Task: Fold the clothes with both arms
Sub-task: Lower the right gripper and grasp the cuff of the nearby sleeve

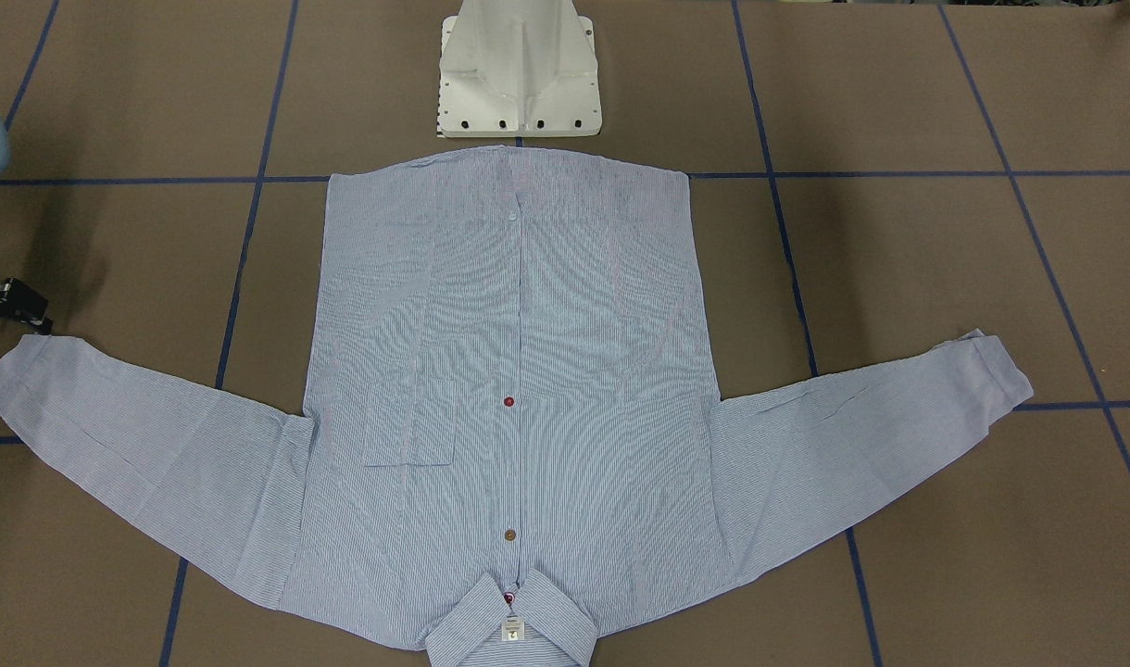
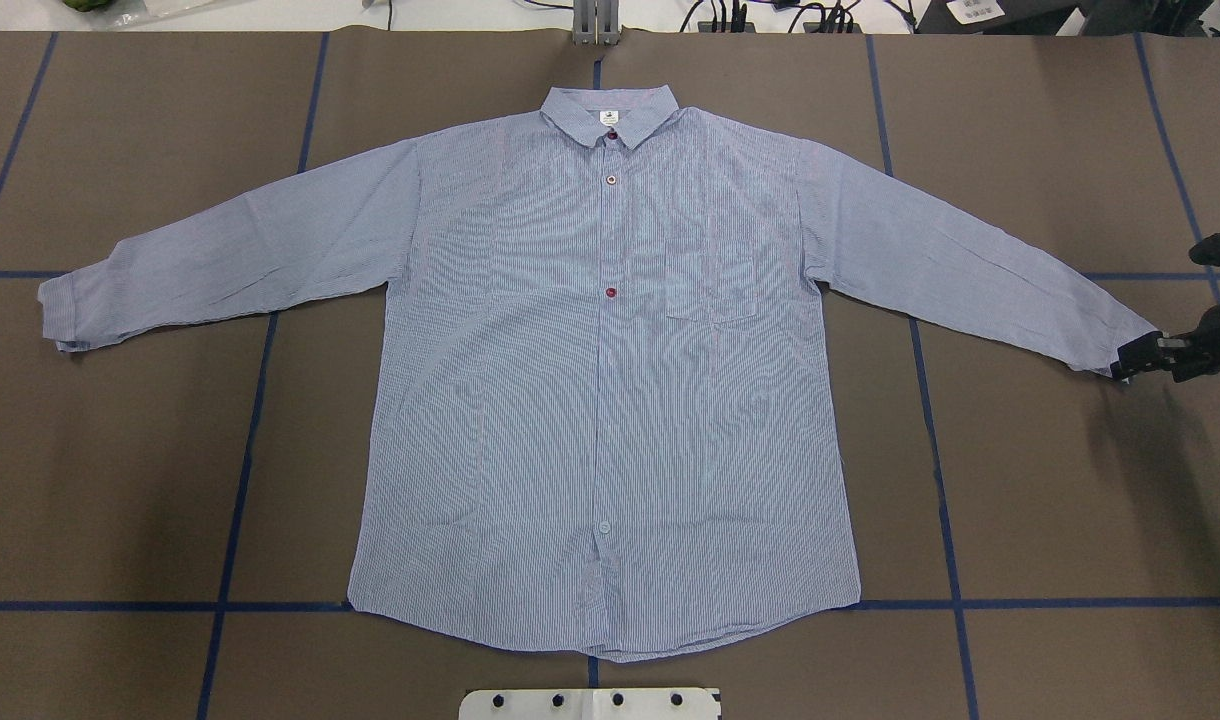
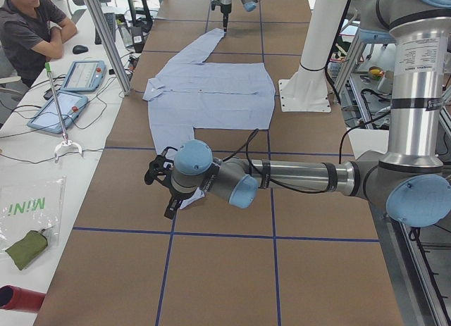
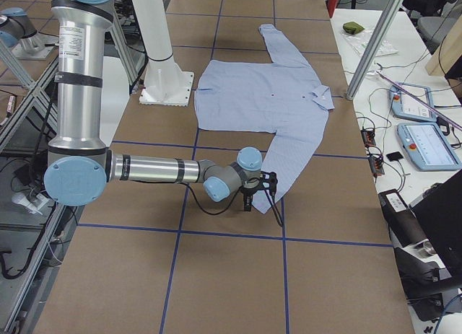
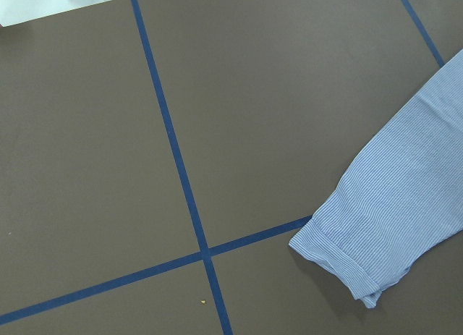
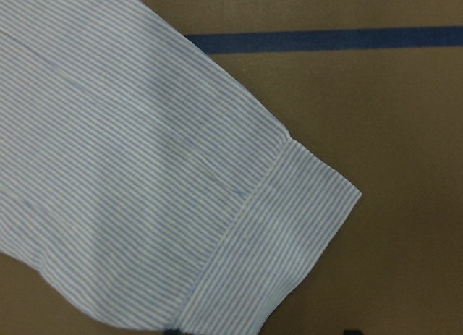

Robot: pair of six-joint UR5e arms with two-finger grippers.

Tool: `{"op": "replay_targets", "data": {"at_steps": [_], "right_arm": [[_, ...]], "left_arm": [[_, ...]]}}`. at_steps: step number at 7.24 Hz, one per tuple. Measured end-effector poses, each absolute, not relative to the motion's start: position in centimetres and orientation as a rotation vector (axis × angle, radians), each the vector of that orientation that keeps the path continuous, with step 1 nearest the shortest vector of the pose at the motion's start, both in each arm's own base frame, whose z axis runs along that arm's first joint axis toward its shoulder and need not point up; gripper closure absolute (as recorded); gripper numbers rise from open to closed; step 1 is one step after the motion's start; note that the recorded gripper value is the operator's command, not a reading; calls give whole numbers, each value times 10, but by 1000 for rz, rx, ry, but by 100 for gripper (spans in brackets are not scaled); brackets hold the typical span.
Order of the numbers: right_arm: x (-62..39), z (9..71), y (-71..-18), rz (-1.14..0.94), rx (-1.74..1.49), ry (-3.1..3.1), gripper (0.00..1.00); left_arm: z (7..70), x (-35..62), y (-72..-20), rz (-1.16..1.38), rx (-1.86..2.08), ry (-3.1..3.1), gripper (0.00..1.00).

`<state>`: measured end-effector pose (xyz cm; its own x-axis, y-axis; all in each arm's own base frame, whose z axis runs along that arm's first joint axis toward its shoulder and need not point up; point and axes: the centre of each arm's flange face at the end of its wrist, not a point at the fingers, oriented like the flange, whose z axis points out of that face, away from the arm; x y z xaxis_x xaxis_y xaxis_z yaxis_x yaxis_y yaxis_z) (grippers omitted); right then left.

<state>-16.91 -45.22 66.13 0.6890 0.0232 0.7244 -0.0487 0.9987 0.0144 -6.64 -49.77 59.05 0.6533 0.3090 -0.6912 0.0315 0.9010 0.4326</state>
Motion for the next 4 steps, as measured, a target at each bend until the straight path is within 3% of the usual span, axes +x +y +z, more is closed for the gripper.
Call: {"op": "replay_targets", "data": {"at_steps": [2, 4], "right_arm": [[-171, 661, -453, 35, 31, -810, 38], [-176, 661, -455, 28, 27, -810, 51]], "left_arm": [[589, -66, -497, 165, 437, 850, 1], [584, -67, -497, 168, 445, 852, 1]]}}
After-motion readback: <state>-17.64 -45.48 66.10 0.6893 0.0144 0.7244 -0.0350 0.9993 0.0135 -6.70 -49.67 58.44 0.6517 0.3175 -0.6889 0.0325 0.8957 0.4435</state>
